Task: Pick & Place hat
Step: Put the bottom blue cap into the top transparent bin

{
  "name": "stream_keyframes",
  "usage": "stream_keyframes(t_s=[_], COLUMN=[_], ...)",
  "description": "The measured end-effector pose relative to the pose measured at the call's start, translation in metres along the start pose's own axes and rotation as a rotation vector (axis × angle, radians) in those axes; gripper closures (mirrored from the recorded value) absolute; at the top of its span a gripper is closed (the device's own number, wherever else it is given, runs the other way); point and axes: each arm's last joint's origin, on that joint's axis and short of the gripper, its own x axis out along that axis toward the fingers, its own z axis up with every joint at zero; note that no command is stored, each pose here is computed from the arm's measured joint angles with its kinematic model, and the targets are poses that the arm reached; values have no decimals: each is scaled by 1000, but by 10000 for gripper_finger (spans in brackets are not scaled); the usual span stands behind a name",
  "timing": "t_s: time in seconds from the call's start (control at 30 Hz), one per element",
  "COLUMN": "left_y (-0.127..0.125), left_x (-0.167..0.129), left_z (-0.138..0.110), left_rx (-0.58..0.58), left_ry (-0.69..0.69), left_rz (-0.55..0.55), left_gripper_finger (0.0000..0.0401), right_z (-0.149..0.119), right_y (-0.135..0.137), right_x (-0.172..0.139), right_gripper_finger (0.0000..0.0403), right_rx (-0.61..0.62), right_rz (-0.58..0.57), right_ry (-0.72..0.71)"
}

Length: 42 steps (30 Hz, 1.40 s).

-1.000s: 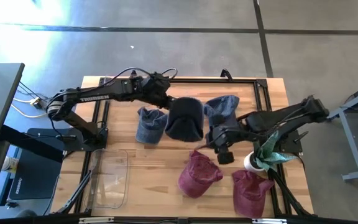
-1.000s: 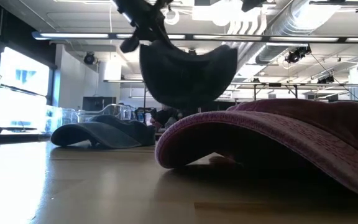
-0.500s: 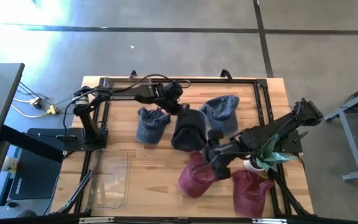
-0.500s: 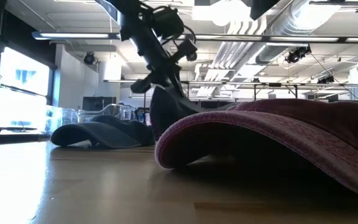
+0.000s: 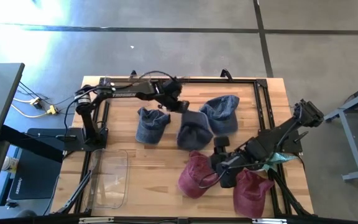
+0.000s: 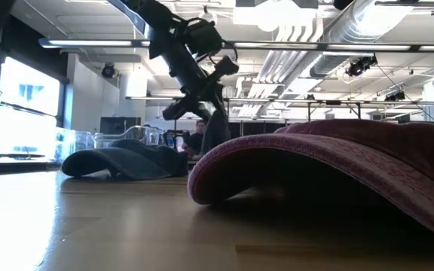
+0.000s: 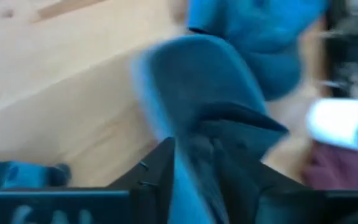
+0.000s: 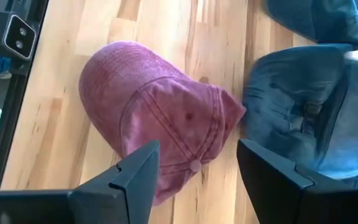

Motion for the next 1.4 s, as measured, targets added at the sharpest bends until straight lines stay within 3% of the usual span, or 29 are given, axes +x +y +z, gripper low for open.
stream_keyframes(t_s=[0.17,0.3,0.4,0.57,0.67,0.73,0.97,1.2,1.4], left_y=[-8,-47,-86,-127,-134,-134,-127,-119,-112], left_x=[-29,-74,-97,-98,-81,-62,-6,39,56], left_z=[14,5,-26,-113,-163,-188,-217,-206,-193], left_rx=[59,274,594,1158,1405,1499,1437,1331,1249], left_ry=[94,79,65,128,142,142,182,156,150], left_rz=[-167,-280,-337,-283,-190,-94,33,107,129], left_gripper_finger=[238,232,231,231,231,231,231,228,172], right_z=[0,-1,-5,-14,-16,-17,-22,-31,-39], right_y=[1,1,0,-3,-7,-8,-13,-15,-12], right_x=[0,-3,-10,-24,-32,-36,-50,-64,-72], right_gripper_finger=[198,199,199,199,199,199,199,199,199], right_rx=[59,114,142,182,199,203,179,163,152], right_rz=[-1,2,-16,-90,-96,-87,-73,-57,-68], right_ry=[-2,-6,-10,-13,-25,-32,-48,-42,-26])
